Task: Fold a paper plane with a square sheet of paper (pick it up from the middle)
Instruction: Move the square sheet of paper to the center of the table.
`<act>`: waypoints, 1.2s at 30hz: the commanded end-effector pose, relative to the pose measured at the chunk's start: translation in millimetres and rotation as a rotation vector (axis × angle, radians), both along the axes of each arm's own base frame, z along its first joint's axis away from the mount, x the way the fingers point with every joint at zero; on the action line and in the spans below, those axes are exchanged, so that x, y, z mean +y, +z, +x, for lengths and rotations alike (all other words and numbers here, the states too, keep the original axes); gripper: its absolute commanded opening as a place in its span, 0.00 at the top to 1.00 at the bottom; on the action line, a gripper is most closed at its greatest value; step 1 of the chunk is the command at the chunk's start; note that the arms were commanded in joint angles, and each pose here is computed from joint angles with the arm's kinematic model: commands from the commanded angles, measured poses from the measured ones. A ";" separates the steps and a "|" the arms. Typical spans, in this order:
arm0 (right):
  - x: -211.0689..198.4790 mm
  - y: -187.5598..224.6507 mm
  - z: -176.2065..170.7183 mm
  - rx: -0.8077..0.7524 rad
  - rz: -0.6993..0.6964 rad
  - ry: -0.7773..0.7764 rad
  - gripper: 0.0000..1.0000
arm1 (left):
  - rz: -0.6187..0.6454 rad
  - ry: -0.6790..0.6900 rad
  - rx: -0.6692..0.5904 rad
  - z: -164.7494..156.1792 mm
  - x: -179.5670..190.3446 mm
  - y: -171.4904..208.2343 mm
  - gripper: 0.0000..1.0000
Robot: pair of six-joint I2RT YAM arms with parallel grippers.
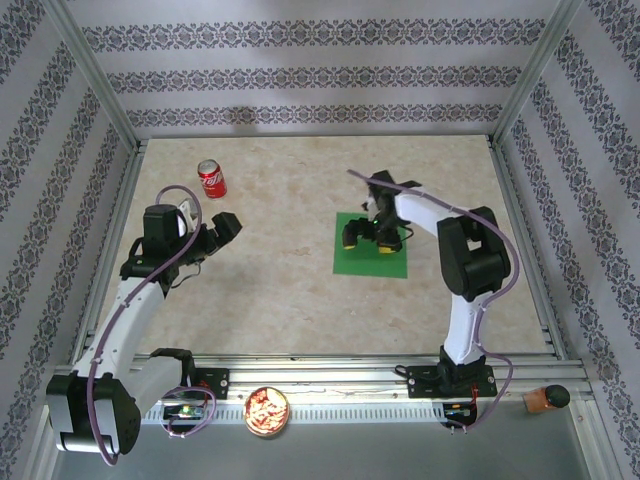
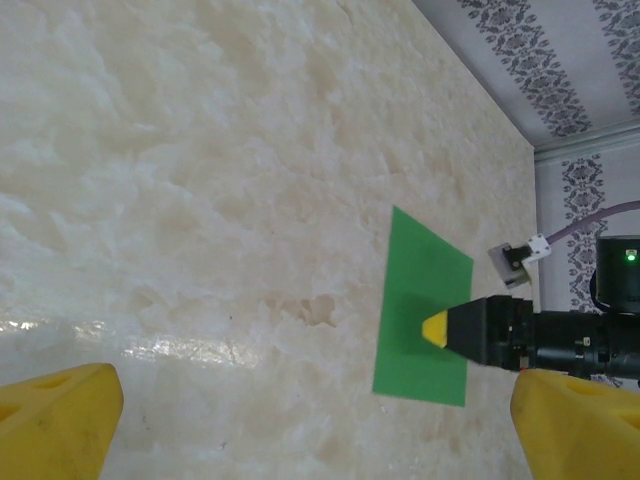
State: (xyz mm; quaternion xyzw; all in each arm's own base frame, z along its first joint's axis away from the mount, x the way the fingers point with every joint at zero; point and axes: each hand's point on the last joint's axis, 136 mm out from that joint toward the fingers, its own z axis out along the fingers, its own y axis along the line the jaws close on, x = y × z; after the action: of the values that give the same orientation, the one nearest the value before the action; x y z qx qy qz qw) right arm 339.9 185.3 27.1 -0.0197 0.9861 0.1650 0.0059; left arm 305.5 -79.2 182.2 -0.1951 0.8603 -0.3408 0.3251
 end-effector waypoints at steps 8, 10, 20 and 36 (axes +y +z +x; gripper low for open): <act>107.2 -5.5 -63.8 0.052 0.078 0.065 0.02 | 0.056 0.057 0.047 -10.5 11.0 -15.3 0.01; 119.8 -5.0 -61.8 0.055 0.123 -0.020 0.02 | 0.054 0.041 0.045 -10.6 8.9 -15.7 0.01; 173.1 35.9 -58.8 -0.056 0.408 -0.118 0.04 | 0.064 0.038 0.071 -14.5 11.2 -19.8 0.01; 30.0 70.2 -38.2 -0.276 0.316 -0.410 0.02 | 0.198 -0.283 0.147 -3.5 -74.6 -25.2 0.07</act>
State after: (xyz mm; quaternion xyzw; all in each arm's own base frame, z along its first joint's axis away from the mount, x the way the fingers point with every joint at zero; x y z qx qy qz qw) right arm 307.2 241.4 105.4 0.1246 0.9200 0.3300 0.1706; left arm 302.1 -141.3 163.8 -0.1083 0.9046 -0.3335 0.2425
